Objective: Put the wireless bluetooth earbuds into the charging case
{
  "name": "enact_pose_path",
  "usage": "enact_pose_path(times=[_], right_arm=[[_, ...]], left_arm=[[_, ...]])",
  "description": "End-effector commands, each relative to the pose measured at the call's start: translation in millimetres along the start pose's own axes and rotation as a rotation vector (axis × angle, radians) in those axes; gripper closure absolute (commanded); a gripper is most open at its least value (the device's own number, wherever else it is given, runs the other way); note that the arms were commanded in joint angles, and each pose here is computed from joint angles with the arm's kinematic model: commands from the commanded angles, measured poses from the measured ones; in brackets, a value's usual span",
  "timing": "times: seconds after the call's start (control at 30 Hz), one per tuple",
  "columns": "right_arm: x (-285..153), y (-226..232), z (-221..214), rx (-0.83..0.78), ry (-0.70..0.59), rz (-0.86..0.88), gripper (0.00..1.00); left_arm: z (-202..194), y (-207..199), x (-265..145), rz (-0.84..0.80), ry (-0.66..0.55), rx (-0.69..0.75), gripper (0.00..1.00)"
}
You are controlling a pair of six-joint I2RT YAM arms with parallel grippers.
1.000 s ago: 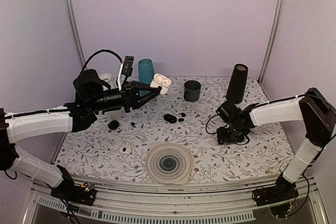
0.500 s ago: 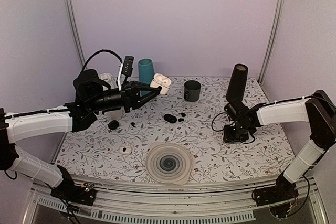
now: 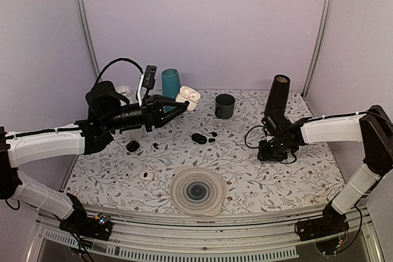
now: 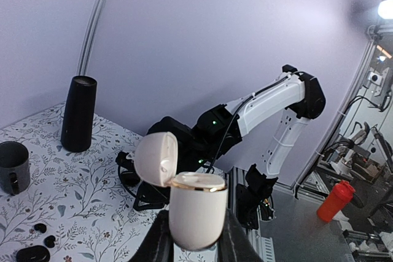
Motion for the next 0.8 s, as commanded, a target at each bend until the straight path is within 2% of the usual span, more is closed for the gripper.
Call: enact_pose_path(times=[0.0,0.4,0.77], right_arm=[[8,2,8,0.047,-0.012,-0.005,0.61],[24,7,7,0.039,0.019,-0.042,0.73],[30,10,-2,-0.039,0.071,-0.143,0.74]], left_arm=[[7,-4,-6,-0.006,-0.025,0.033,1.0],[6,-2,-12,0.008,-0.029,0.037,1.0],[5,-2,-13,0.006,-0.032,0.034,1.0]])
Point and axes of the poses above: each gripper's point midway between its finger pads, its own x axis out along the fingers, its own y axis along the line the jaws close on, z = x × y, the point moved 7 cm from there along -x, back along the fingers, and after that the axes turned 5 degrees about -x, right-handed, at the moved point
